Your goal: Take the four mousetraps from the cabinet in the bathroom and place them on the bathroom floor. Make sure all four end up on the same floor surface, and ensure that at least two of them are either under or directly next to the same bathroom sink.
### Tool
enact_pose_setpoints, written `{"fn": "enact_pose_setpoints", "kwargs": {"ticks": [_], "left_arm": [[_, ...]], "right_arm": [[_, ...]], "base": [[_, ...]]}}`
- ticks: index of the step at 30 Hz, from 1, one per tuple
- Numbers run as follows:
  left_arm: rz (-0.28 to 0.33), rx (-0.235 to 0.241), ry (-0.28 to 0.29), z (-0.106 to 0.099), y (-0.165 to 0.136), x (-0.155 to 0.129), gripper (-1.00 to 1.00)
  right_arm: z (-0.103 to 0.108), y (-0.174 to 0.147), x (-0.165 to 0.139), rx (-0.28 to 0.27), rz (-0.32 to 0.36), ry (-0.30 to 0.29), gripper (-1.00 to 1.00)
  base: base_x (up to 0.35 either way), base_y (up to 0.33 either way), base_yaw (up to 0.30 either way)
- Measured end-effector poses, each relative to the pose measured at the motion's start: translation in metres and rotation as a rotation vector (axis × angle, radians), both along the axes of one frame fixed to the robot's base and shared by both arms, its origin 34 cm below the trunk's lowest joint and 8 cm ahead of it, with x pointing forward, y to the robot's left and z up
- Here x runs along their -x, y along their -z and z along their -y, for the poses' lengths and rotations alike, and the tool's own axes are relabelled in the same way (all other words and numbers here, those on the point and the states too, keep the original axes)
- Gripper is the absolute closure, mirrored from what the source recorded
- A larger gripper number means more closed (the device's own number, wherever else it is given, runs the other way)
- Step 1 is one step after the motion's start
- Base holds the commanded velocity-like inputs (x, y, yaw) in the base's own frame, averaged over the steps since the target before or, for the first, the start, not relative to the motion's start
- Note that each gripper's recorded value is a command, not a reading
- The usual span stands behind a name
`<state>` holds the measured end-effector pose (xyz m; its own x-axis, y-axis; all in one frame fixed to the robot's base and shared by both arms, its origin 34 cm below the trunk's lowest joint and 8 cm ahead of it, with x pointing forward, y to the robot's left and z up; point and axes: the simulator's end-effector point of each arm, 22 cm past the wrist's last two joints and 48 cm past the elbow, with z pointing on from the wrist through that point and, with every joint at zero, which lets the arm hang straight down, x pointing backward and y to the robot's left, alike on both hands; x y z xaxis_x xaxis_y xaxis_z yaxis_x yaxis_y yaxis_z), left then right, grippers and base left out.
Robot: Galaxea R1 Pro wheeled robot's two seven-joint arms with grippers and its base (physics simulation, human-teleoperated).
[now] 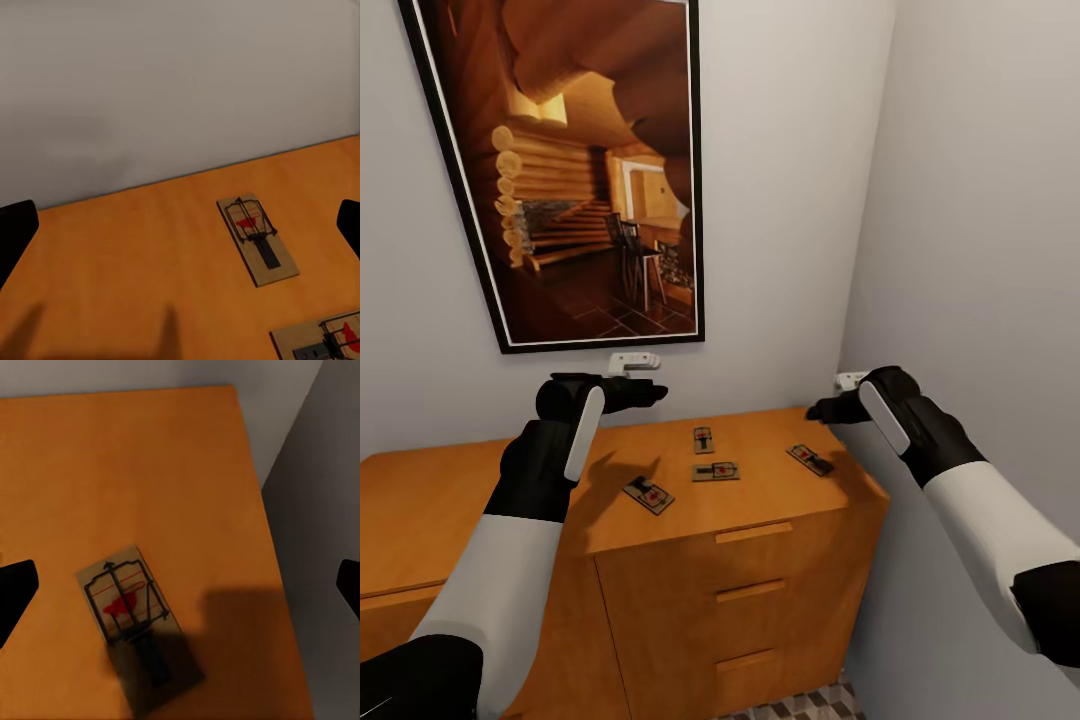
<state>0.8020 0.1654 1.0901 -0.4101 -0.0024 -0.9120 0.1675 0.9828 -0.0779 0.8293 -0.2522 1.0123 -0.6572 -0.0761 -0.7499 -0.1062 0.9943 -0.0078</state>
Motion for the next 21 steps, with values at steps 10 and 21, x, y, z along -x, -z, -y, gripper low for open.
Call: {"fn": "enact_pose_setpoints", "kwargs": {"ticks": [10, 21], "left_arm": [[0.001, 0.001, 0.0, 0.0, 0.0, 0.0, -1.0], [0.001, 0.002, 0.0, 0.0, 0.0, 0.0, -1.0]], "right_arm": [[-0.019, 0.02, 0.003, -0.016, -0.05, -0.014, -1.0], [-0.026, 0.035, 0.006, -0.022, -0.088, -0.016, -1.0]], "base": [[0.0, 0.0, 0.0], [0.0, 0.0, 0.0]]}}
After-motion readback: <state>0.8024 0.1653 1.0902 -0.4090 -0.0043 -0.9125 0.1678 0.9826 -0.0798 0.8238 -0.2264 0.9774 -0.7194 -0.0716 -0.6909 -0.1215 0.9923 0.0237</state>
